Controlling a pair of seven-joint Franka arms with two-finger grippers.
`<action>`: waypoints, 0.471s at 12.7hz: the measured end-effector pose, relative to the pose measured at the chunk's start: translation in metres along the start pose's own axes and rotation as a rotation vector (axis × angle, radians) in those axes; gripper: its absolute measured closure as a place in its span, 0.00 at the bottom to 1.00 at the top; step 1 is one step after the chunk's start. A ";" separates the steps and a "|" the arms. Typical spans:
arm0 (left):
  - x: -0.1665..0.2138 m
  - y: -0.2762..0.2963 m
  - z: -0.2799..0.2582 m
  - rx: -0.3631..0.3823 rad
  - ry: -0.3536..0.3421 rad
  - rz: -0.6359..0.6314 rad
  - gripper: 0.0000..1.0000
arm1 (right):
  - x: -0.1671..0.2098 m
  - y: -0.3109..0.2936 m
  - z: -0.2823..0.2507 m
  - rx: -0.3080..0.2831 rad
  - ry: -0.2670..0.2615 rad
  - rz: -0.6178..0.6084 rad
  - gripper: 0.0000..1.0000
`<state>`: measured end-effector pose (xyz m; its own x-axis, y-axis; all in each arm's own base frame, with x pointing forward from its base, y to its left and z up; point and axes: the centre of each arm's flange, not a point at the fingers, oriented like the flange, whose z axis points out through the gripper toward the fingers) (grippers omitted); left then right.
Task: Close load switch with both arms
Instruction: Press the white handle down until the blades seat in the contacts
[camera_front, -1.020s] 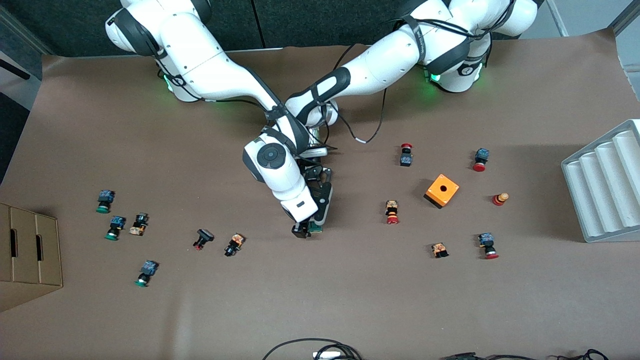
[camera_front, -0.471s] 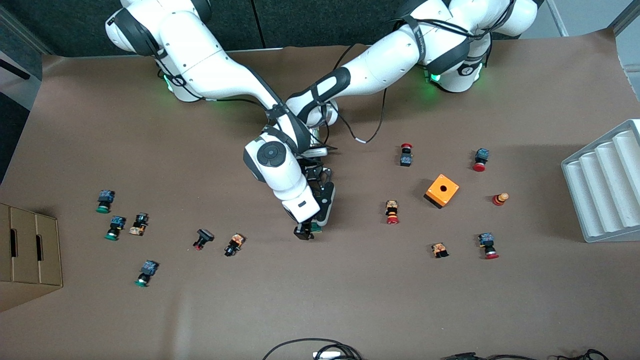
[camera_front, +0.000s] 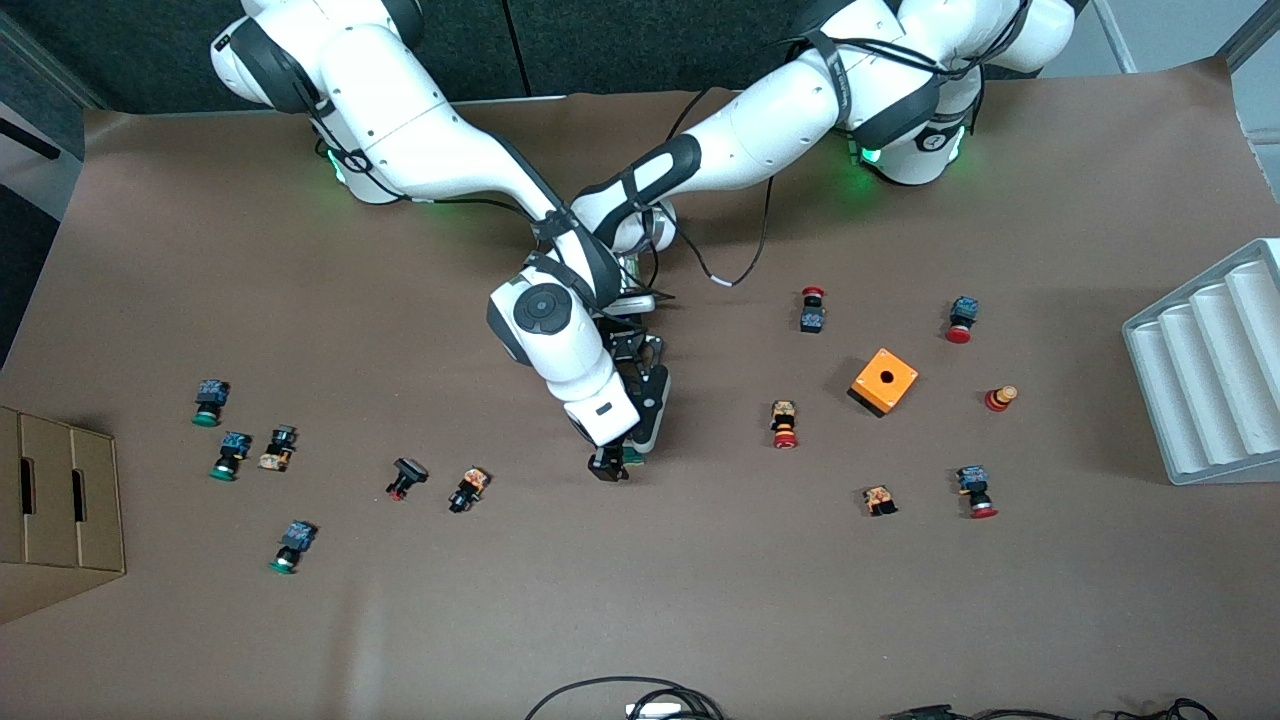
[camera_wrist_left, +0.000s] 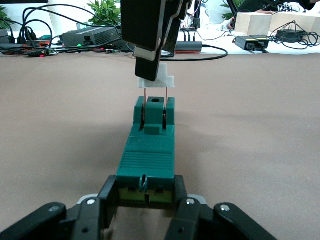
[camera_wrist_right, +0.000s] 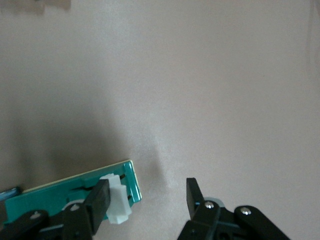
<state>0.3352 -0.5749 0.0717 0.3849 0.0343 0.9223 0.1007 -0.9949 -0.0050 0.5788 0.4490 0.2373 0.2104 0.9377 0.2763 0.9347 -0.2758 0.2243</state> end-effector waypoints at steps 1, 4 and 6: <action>0.000 0.000 0.000 0.000 0.000 0.000 0.52 | -0.001 0.000 0.002 -0.003 0.003 0.000 0.30; 0.000 0.000 0.000 0.000 0.000 0.000 0.52 | -0.002 -0.001 0.007 -0.008 0.008 0.000 0.30; 0.000 0.000 0.000 0.000 0.000 0.000 0.52 | -0.002 0.000 0.007 -0.011 0.009 0.001 0.30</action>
<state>0.3352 -0.5749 0.0717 0.3849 0.0343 0.9223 0.1007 -0.9949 -0.0050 0.5802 0.4485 0.2298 0.2084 0.9357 0.2847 0.9315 -0.2786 0.2340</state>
